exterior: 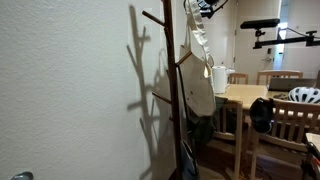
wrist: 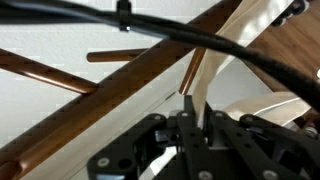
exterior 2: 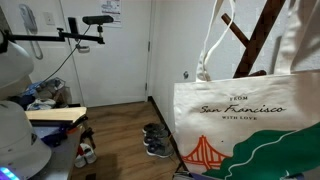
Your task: Take the bag and hang it on the right side of the stand
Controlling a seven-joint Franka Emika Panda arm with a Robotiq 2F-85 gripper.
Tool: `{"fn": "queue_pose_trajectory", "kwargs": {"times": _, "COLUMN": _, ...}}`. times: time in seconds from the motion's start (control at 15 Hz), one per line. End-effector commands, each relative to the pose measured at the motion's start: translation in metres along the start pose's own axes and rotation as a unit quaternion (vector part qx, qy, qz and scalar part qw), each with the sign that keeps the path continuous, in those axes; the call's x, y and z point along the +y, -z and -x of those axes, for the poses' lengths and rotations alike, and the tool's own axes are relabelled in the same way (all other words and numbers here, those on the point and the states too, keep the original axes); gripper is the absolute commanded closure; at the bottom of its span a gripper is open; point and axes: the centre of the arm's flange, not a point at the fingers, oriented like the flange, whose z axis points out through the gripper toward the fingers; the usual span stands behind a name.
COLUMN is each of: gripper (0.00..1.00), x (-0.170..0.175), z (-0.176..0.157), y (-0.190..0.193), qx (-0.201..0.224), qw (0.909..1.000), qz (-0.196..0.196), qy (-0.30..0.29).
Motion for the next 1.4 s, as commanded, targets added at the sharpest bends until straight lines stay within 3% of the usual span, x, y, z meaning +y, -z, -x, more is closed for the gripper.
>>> {"fn": "queue_pose_trajectory", "kwargs": {"times": 0.0, "gripper": 0.97, "x": -0.017, "z": 0.014, "y": -0.038, "qx": 0.025, "qw": 0.995, "qz": -0.086, "qy": 0.044}}
{"fn": "queue_pose_trajectory", "kwargs": {"times": 0.47, "gripper": 0.97, "x": -0.009, "z": 0.029, "y": -0.069, "qx": 0.043, "qw": 0.9759, "qz": -0.202, "qy": 0.07}}
{"fn": "queue_pose_trajectory", "kwargs": {"times": 0.73, "gripper": 0.97, "x": -0.008, "z": 0.028, "y": -0.065, "qx": 0.04, "qw": 0.969, "qz": -0.225, "qy": 0.093}}
{"fn": "queue_pose_trajectory", "kwargs": {"times": 0.8, "gripper": 0.97, "x": -0.009, "z": 0.024, "y": -0.062, "qx": 0.056, "qw": 0.9665, "qz": -0.228, "qy": 0.104}}
{"fn": "queue_pose_trajectory", "kwargs": {"times": 0.93, "gripper": 0.97, "x": -0.016, "z": 0.014, "y": -0.046, "qx": 0.065, "qw": 0.9716, "qz": -0.186, "qy": 0.132}}
{"fn": "queue_pose_trajectory", "kwargs": {"times": 1.13, "gripper": 0.97, "x": -0.035, "z": 0.007, "y": -0.016, "qx": 0.046, "qw": 0.9825, "qz": -0.112, "qy": 0.141}}
{"fn": "queue_pose_trajectory", "kwargs": {"times": 1.33, "gripper": 0.97, "x": -0.053, "z": 0.017, "y": 0.011, "qx": 0.035, "qw": 0.9875, "qz": -0.074, "qy": 0.135}}
